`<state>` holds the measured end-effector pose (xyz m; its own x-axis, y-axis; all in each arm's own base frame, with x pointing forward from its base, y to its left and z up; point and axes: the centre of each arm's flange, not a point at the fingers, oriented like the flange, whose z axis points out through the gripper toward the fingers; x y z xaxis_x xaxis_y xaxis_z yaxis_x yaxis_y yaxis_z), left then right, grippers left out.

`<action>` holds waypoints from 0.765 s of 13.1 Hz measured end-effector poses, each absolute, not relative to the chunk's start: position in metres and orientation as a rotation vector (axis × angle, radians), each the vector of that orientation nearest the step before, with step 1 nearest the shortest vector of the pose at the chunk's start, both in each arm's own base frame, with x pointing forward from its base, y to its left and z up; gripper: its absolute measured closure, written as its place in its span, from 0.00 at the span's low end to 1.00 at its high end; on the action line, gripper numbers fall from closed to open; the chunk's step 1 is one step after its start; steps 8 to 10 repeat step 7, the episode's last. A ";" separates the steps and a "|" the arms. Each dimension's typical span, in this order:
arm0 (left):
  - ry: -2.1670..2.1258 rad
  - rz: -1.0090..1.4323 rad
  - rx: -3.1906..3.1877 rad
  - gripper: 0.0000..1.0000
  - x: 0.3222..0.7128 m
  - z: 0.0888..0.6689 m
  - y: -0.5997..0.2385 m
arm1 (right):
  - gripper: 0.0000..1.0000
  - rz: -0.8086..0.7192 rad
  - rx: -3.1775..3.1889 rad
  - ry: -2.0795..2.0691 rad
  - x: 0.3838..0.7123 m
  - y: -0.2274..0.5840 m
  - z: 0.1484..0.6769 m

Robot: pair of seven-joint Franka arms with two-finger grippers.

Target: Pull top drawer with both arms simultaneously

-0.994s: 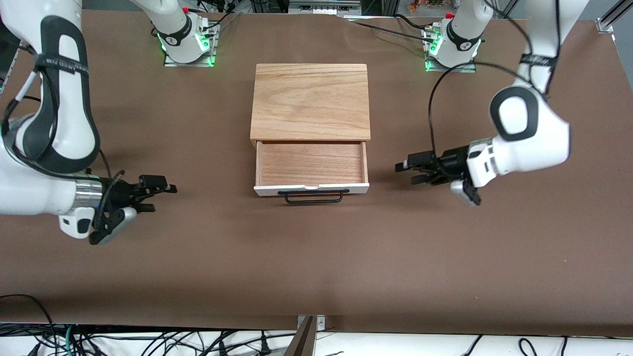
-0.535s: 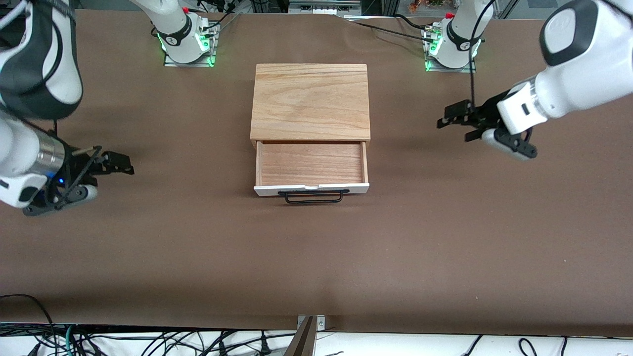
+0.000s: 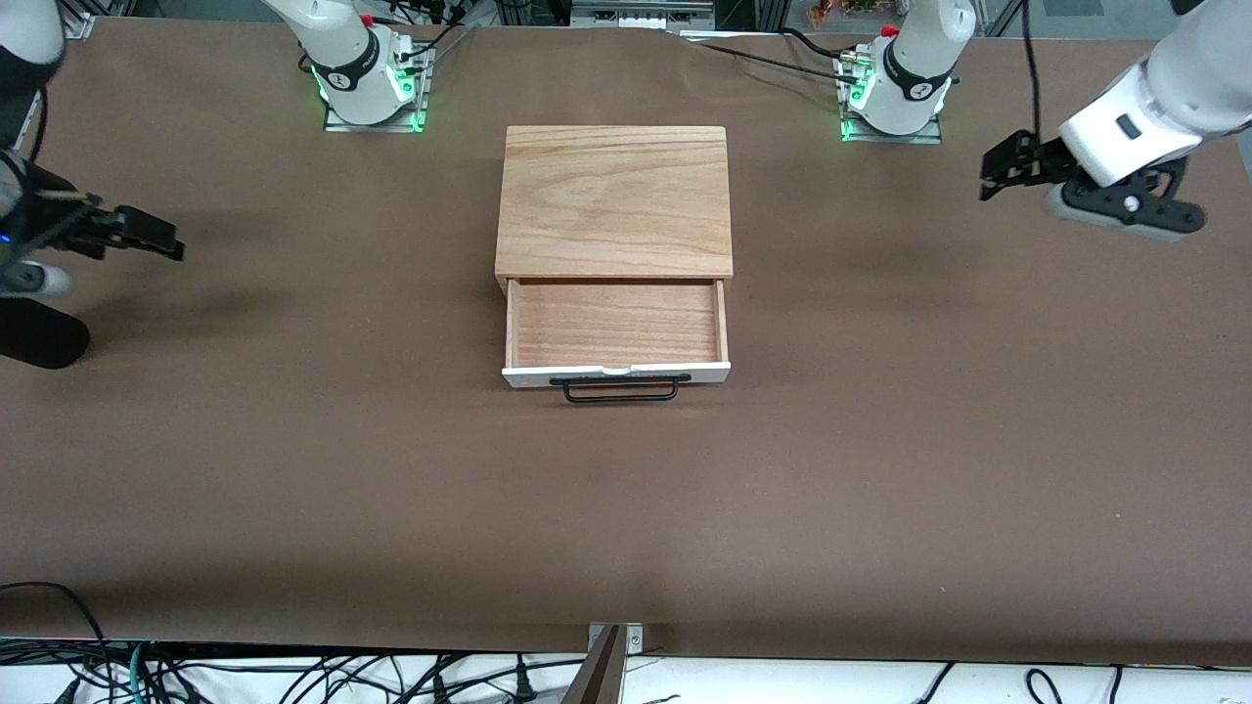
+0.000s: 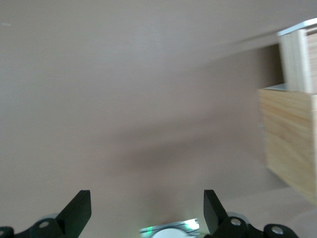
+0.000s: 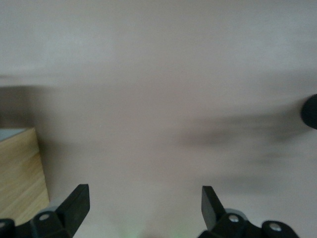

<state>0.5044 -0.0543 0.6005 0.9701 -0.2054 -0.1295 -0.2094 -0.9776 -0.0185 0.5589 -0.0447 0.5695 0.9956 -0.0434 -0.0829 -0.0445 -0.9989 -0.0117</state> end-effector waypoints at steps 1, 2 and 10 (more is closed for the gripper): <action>0.306 0.185 -3.066 0.00 0.505 0.607 -0.047 | 0.00 0.093 -3.126 0.089 0.556 -0.051 0.576; 0.273 0.176 -3.067 0.00 0.506 0.610 -0.035 | 0.00 0.075 -3.126 0.095 0.553 -0.053 0.579; 0.172 0.168 -3.080 0.00 0.508 0.612 -0.009 | 0.00 0.059 -3.128 0.081 0.555 -0.039 0.579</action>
